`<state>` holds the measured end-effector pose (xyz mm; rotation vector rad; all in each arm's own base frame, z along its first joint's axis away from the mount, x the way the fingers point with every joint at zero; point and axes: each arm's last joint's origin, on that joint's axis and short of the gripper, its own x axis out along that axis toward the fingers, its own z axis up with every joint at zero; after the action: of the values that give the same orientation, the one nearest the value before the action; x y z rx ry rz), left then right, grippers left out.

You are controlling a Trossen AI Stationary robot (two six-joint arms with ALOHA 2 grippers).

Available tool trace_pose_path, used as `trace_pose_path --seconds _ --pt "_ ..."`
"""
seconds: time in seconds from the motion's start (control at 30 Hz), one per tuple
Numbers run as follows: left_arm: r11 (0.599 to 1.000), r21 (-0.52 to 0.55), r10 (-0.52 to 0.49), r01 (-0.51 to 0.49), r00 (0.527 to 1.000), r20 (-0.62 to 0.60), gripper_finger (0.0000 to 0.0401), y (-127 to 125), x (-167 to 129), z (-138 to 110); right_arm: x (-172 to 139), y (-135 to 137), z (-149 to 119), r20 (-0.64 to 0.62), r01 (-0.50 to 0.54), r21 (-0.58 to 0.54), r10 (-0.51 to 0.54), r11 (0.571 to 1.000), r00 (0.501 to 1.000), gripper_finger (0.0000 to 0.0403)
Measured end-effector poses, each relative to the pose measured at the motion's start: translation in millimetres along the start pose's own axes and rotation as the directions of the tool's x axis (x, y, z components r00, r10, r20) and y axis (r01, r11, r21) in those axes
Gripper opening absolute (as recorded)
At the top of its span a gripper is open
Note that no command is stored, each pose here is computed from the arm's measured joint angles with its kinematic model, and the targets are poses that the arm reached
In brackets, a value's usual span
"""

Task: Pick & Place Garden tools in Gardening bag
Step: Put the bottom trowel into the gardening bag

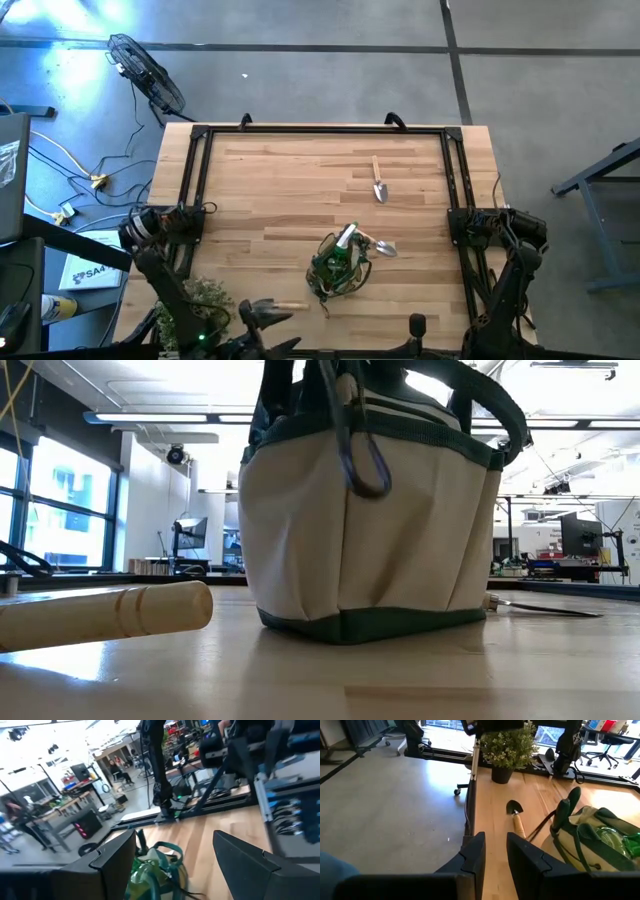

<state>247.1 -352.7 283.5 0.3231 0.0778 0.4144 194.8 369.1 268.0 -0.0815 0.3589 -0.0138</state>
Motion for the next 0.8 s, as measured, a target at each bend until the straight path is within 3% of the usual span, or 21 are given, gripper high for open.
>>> trace_pose_path --seconds 0.13,0.27,0.4,0.5,0.57,0.8 --pt "0.997 -0.063 -0.052 0.053 0.999 0.012 0.0258 2 -8 4 0 0 0 -0.001 0.001 0.024 -0.001 1.0 1.0 0.0069" --pt "0.941 -0.198 -0.283 0.274 0.959 -0.015 0.0258 6 -12 -1 0 0 -1 -0.007 0.0 0.046 0.0 0.999 1.0 0.0069" --pt "0.845 -0.375 -0.481 0.382 0.848 -0.221 0.0258 8 0 -27 0 -1 -2 -0.014 0.006 0.053 -0.005 0.999 1.0 0.0069" --pt "0.813 -0.429 -0.557 0.393 0.738 -0.381 0.0258 12 14 -44 1 -2 -2 -0.017 0.01 0.048 -0.01 0.999 1.0 0.0069" --pt "0.811 -0.429 -0.574 0.397 0.685 -0.449 0.0258 14 26 -51 1 -3 -2 -0.018 0.014 0.045 -0.013 0.999 1.0 0.0069" --pt "0.82 -0.261 -0.556 0.51 0.6 -0.574 0.0258 27 57 -64 6 -5 -3 -0.023 0.027 0.042 -0.026 0.999 0.999 0.0069"
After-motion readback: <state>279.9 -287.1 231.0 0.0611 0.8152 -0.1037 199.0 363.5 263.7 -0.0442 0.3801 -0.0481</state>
